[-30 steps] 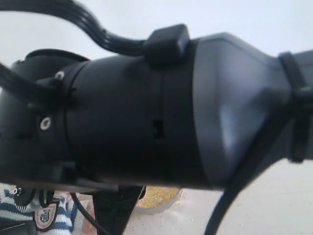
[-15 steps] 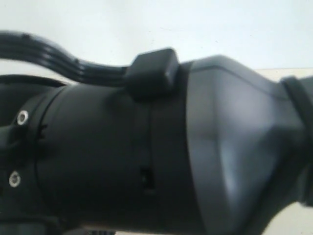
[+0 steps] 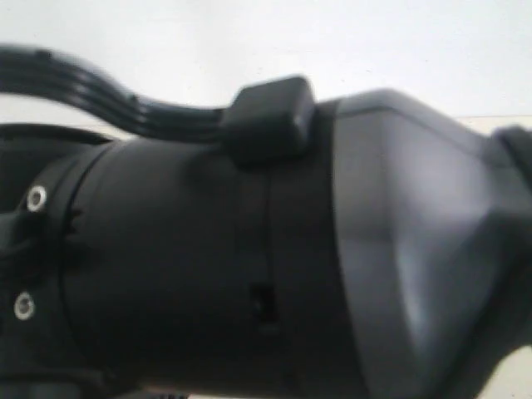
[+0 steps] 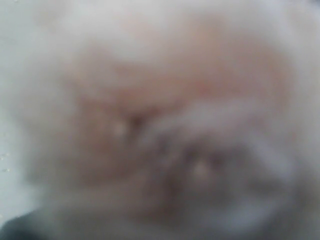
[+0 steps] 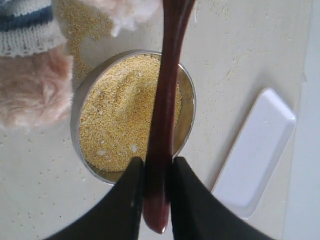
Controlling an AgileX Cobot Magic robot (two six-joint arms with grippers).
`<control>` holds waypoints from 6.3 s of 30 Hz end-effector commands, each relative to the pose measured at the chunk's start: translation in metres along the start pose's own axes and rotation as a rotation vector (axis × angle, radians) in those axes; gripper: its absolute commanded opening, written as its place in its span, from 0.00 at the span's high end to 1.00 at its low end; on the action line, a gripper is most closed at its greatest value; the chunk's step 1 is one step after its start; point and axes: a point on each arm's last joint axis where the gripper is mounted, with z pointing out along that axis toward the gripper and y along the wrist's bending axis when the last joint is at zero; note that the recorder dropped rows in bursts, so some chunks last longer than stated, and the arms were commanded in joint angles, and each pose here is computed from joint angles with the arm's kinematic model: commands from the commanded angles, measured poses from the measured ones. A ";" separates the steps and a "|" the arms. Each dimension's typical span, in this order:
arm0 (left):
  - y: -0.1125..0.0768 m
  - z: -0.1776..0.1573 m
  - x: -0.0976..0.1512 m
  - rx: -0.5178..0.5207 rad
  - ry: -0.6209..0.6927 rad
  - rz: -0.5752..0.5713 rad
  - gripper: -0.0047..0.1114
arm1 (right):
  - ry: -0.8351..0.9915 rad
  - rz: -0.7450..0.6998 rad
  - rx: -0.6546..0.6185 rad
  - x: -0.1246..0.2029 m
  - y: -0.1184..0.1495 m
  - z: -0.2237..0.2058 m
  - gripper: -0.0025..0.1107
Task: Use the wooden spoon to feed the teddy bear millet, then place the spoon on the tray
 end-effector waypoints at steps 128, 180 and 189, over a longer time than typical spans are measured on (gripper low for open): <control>-0.001 0.000 -0.001 0.013 -0.016 -0.008 0.92 | -0.384 1.467 -0.084 0.293 -0.061 0.037 0.98; -0.001 0.000 0.000 0.014 -0.014 -0.008 0.92 | -0.570 1.327 -0.147 0.284 -0.013 0.006 0.98; -0.001 0.000 0.000 0.014 -0.014 -0.008 0.92 | -0.571 1.352 -0.152 0.284 -0.013 0.006 0.98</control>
